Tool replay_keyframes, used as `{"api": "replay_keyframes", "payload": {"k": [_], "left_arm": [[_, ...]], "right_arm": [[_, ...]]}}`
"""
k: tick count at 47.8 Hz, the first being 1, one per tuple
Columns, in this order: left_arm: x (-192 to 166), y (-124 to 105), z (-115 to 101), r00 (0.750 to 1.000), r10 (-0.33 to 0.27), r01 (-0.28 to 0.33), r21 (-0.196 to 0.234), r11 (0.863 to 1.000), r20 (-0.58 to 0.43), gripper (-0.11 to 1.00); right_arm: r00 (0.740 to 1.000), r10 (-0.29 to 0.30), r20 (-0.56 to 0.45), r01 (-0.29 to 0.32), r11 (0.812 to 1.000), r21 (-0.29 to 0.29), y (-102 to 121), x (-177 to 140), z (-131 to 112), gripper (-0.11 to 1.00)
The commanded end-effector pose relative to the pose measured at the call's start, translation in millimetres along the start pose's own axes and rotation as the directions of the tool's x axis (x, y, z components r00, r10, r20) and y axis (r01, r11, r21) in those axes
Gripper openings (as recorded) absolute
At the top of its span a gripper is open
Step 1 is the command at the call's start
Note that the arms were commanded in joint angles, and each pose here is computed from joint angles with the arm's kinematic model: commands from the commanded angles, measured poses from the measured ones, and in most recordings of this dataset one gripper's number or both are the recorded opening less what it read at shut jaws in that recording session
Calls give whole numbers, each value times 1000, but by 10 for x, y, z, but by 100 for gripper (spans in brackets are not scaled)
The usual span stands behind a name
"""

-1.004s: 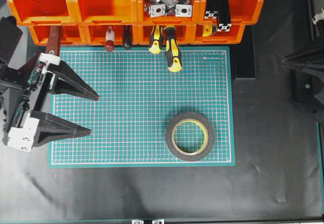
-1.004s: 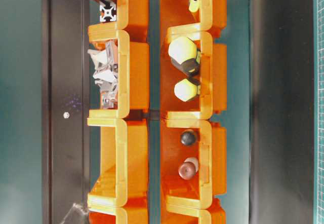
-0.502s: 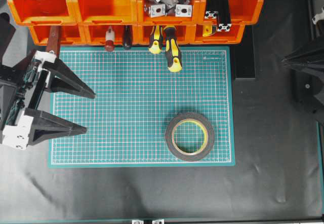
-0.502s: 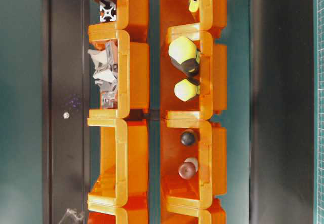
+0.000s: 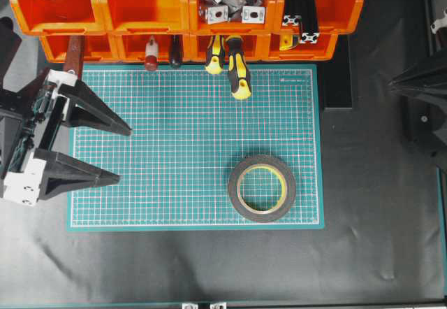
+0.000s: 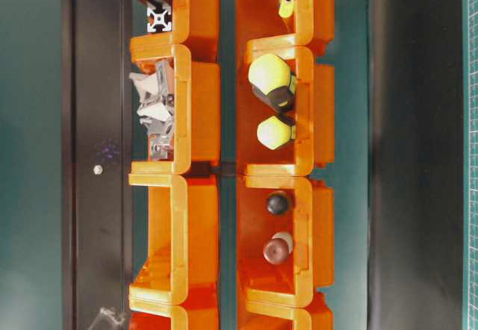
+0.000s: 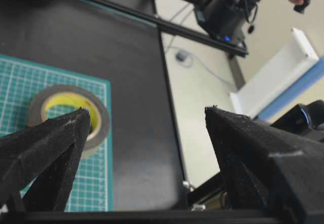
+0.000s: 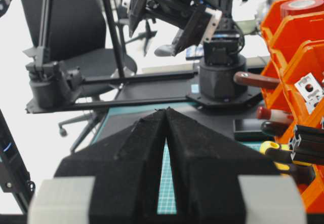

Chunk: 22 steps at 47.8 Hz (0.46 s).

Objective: Pick foam from container rack with left arm.

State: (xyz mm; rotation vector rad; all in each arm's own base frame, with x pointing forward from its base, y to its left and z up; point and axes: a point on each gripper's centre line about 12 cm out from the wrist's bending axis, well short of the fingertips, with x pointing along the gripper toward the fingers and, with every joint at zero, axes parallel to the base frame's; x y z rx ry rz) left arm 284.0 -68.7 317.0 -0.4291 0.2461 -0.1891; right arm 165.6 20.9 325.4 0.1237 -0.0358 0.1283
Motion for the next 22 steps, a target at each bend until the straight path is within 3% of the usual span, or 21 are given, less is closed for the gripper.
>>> {"api": "replay_keyframes", "payload": {"k": [1,22], "left_arm": [[-30,-32,74,1000,-11,11,1,1000,25,89],[-50,17,-16,1000,0,0,-16,1000,7,89]], "right_arm": [[1000,4,21,-4,1000,3,15,22,100,1],[1000,3,9,-3,1000,2,6,20,27,1]]}}
